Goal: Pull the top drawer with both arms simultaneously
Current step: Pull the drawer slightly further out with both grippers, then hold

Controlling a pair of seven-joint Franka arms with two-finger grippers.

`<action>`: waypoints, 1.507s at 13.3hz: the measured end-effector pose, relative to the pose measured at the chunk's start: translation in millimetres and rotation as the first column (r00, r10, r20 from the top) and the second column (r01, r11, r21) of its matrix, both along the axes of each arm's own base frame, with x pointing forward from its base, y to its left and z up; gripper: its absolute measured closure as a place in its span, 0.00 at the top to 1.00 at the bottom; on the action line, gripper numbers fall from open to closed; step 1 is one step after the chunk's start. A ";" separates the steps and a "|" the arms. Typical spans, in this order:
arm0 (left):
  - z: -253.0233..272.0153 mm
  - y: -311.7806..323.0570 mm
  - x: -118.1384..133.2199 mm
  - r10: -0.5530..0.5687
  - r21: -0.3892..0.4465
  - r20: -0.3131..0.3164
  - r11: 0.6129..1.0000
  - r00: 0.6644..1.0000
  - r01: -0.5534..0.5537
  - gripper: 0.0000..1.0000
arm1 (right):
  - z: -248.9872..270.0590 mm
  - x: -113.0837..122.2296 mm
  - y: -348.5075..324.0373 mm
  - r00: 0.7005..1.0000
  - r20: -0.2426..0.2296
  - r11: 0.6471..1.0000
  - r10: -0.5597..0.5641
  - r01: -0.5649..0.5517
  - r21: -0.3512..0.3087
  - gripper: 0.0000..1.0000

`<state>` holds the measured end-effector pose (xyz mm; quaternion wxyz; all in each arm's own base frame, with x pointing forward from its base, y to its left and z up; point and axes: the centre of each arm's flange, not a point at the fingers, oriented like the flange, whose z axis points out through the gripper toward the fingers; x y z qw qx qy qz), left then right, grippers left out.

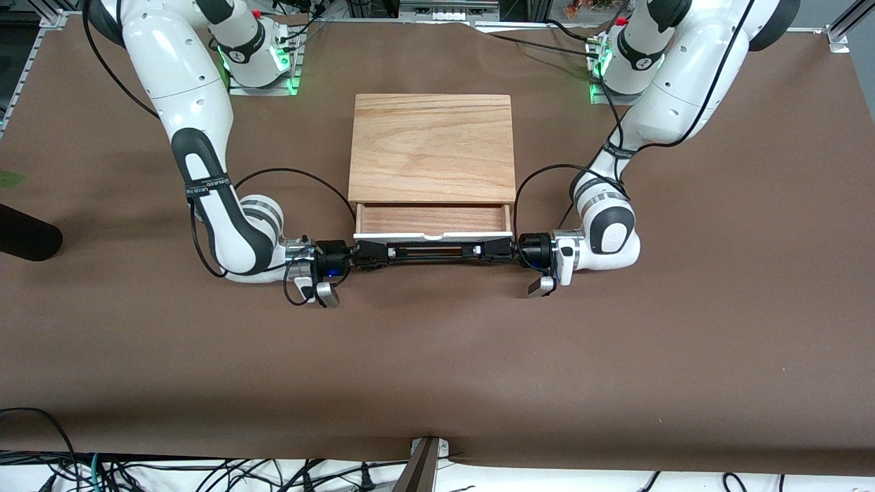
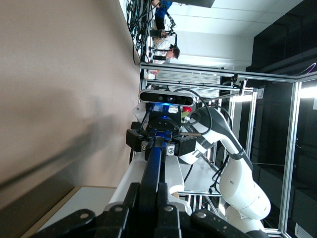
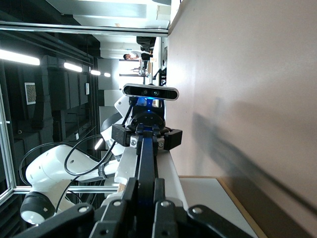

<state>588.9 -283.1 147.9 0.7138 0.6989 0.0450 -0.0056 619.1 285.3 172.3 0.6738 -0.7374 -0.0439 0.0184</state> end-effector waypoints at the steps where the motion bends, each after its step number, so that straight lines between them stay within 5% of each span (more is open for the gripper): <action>1: 0.0 0.0 0.0 0.000 0.000 0.000 1.000 1.000 0.000 0.18 | 0.0 0.0 0.0 1.000 0.000 1.000 0.000 0.000 0.000 0.18; 20: 0.9 -3.6 1.6 0.010 0.003 0.000 1.000 1.000 -0.010 0.18 | 0.4 2.6 -3.3 1.000 0.005 1.000 0.000 0.000 -0.002 0.18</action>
